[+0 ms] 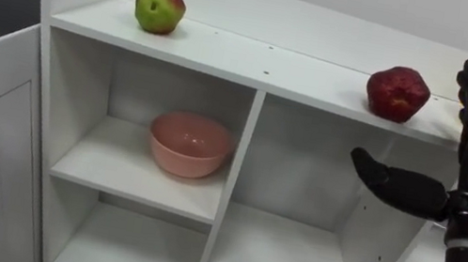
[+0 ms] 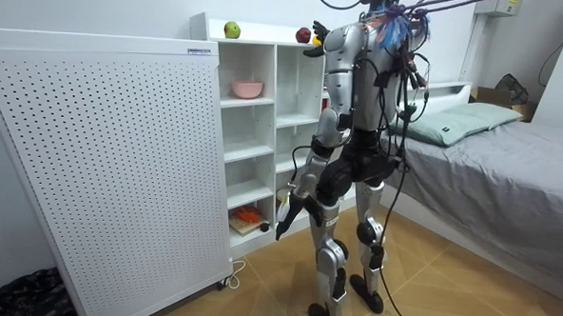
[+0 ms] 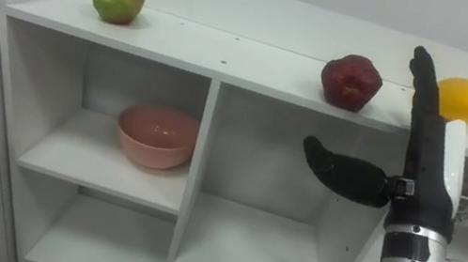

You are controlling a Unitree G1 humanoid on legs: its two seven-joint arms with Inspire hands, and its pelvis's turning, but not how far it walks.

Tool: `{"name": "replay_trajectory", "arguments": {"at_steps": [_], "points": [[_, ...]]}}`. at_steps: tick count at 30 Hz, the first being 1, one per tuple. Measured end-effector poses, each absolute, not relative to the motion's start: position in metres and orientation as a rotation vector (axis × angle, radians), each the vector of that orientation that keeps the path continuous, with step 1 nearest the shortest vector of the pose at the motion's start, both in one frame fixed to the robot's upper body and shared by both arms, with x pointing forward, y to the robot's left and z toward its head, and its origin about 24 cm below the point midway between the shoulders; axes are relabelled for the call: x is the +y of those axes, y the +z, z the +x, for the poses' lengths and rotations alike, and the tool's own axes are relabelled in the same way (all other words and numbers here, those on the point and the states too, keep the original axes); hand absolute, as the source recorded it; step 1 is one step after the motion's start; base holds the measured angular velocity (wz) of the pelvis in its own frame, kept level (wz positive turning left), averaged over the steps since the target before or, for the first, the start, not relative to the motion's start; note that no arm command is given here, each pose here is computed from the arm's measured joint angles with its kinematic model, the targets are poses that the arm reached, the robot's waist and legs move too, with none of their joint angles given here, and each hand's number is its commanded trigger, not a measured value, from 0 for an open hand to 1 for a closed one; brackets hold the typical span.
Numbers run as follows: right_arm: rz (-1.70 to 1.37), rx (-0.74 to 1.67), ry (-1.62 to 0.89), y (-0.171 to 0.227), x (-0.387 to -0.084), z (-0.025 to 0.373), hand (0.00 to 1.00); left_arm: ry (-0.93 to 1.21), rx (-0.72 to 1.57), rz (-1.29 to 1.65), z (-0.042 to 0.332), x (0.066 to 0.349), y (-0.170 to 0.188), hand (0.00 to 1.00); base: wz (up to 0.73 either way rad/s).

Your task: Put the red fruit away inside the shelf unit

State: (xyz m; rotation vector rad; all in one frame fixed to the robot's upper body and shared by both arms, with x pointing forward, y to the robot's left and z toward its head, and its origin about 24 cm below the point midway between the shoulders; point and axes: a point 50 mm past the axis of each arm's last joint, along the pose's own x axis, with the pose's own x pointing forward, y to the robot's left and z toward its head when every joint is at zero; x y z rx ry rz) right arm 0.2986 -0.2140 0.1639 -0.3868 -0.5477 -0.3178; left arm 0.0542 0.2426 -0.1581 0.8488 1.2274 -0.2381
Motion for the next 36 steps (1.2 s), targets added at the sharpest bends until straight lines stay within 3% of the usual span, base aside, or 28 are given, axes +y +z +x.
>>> {"name": "replay_trajectory", "arguments": {"at_steps": [36], "points": [[-0.402, -0.572, -0.309, 0.195, -0.226, 0.321, 0.00, -0.226, 1.242, 0.840, 0.054, 0.249, -0.157, 0.00, 0.01]]}}
